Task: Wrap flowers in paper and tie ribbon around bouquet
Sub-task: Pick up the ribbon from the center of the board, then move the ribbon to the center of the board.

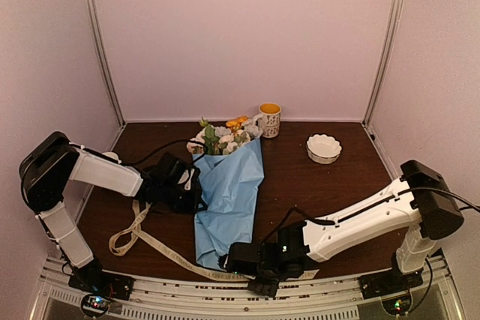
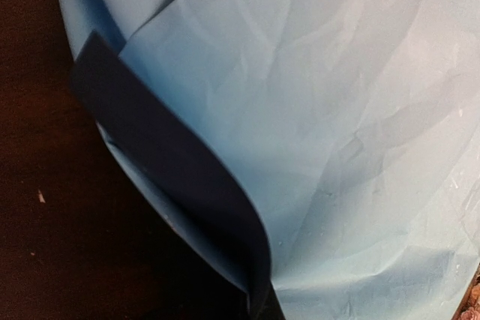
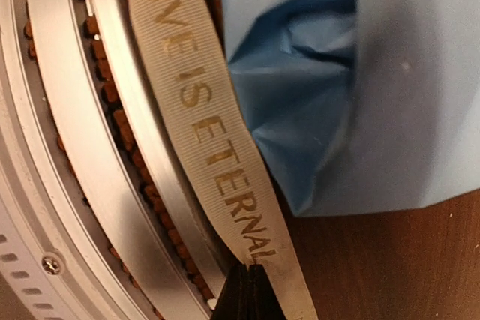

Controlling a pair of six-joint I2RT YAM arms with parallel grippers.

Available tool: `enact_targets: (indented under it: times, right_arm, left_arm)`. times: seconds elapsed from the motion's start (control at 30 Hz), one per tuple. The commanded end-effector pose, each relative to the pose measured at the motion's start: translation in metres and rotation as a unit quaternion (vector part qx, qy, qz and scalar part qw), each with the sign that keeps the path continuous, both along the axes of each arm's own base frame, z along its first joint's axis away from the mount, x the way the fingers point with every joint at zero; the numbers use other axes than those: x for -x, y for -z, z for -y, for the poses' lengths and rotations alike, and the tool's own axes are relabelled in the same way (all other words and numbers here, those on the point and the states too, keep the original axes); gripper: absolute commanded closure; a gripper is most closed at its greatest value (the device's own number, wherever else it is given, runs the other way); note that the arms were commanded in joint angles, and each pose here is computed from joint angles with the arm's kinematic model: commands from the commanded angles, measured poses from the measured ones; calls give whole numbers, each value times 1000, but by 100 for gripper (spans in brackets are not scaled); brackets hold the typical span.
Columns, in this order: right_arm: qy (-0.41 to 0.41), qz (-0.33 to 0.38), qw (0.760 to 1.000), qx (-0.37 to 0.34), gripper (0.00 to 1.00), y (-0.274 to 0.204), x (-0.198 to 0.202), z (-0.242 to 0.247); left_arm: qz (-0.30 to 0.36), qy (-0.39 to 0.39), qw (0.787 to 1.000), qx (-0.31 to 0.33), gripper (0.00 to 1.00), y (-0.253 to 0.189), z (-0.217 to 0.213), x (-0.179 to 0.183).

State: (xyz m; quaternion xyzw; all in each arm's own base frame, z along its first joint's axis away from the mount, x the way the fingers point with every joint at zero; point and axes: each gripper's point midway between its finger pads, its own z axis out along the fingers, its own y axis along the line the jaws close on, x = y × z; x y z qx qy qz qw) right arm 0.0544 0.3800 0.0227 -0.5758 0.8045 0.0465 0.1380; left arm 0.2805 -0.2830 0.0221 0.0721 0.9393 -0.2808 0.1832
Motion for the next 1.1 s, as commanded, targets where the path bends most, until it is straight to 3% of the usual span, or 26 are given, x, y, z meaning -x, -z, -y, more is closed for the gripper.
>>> enact_targets:
  times: [0.0,0.2,0.33,0.6,0.77,0.87,1.07]
  right_arm:
    - [32,22,999,-17,100,-19,-20,14]
    - [82,21,996,-19,100,-19,-43,38]
    - [71,7,997,-13,100,-16,-38,44]
    - [55,-39,997,-47,100,-18,-14,29]
    - [64,-23,996,-54,100,-22,-19,31]
    - [59,-9,996,-62,78,-26,-24,23]
    - [49,9,996,-74,47,-25,-37,8]
  left_arm:
    - [15,11,1000,23,100,-23,7,-5]
    - [38,23,997,57,100,-58,19,-11]
    - [37,33,994,96,100,-75,31,-11]
    - [33,25,994,103,100,-75,32,-12]
    - [33,28,993,112,100,-79,35,-12]
    - [37,29,993,109,100,-81,35,-13]
    - [43,24,993,106,100,-85,32,-13]
